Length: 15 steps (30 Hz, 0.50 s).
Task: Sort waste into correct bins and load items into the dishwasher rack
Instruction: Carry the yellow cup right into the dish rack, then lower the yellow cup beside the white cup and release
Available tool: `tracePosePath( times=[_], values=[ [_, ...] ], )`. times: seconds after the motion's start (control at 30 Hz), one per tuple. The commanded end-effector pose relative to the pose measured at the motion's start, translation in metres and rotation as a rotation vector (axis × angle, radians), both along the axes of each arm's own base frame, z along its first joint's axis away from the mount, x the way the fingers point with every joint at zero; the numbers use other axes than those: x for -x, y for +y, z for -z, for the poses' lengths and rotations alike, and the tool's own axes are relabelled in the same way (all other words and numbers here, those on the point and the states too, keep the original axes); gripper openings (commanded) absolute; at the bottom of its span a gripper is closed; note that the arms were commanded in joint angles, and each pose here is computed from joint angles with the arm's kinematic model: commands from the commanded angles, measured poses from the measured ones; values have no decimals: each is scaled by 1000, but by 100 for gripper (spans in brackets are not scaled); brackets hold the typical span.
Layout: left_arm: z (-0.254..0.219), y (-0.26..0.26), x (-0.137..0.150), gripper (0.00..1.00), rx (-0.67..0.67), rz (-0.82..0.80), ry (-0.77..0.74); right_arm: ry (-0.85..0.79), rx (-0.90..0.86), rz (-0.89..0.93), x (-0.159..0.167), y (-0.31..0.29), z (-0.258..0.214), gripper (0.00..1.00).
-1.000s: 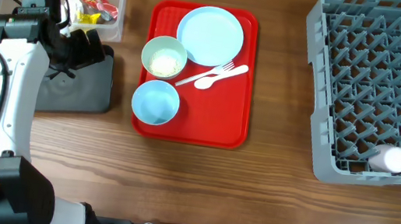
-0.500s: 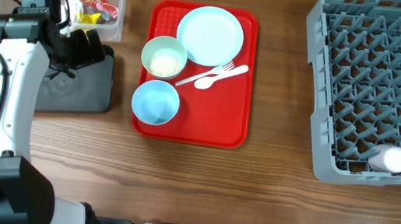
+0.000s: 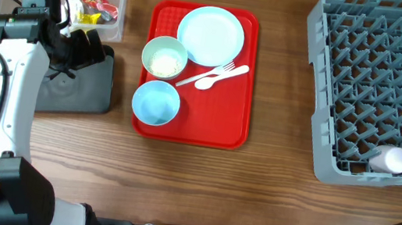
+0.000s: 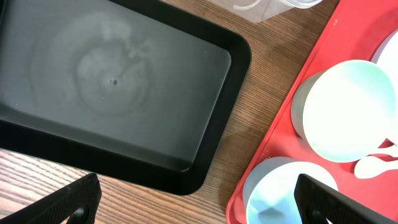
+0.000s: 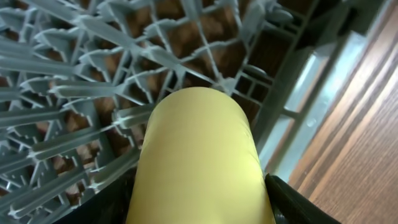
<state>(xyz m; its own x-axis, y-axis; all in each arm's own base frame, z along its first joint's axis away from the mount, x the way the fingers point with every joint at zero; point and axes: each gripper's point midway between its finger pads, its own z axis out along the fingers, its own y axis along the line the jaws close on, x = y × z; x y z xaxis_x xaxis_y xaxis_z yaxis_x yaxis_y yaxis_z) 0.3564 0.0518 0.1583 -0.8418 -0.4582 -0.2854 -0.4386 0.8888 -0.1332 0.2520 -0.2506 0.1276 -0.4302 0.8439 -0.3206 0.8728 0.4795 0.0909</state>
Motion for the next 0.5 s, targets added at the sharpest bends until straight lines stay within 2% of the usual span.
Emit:
tracePosePath(
  times=[0.0,0.07,0.13,0.47],
  values=[
    [5,3,1,100,-2,-22,13,0,-58,15,2,4,10,86],
    [5,3,1,100,-2,-22,13,-1,-58,18,1,4,10,96],
    [5,3,1,100,-1,-22,14,-8,-68,14,0,6,10,99],
    [5,2,1,100,2,-21,13,-100,-50,-15,-18,1,-27,99]
  ],
)
